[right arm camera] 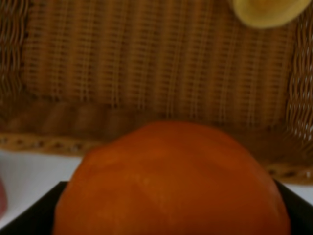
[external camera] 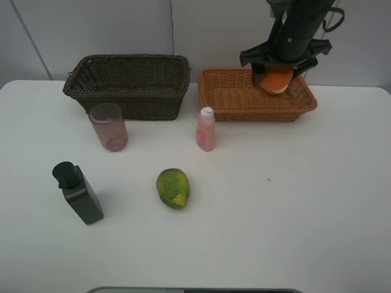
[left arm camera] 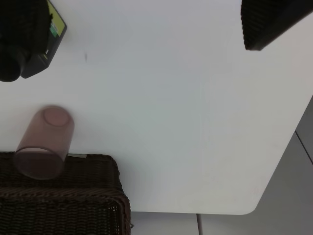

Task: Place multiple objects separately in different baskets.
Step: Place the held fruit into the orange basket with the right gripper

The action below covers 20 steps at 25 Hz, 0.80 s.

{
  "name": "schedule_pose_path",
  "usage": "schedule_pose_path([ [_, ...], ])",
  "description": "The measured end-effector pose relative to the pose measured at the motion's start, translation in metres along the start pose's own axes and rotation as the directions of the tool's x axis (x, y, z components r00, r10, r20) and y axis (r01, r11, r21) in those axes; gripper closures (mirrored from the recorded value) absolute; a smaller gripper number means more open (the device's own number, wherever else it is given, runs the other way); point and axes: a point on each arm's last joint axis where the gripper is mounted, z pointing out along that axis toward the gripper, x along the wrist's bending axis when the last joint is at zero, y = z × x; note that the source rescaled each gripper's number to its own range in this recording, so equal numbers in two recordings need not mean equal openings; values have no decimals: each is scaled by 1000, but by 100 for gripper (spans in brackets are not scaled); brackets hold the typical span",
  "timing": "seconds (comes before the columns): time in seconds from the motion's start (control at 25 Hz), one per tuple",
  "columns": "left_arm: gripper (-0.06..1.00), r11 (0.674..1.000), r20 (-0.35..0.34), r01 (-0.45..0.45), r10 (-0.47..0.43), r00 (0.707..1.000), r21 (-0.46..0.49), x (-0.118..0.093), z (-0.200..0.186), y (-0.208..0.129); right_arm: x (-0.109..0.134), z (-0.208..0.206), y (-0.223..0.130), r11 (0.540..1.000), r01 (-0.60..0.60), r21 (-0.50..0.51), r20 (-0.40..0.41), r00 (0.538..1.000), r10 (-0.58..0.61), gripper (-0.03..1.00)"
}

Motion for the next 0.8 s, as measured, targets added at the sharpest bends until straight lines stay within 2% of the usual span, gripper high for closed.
schedule_pose_path([
  [0.28, -6, 1000, 0, 0, 0, 1000, 0, 0, 0, 0, 11, 40, 43, 998, 0, -56, 16, 1000, 1, 36],
  [0.64, -6, 1000, 0, 0, 0, 1000, 0, 0, 0, 0, 21, 92, 46, 998, 13, -57, 4, 1000, -13, 36],
  [0.8, -6, 1000, 0, 0, 0, 1000, 0, 0, 0, 0, 19, 97, 46, 998, 27, -57, 20, 999, -26, 36],
])
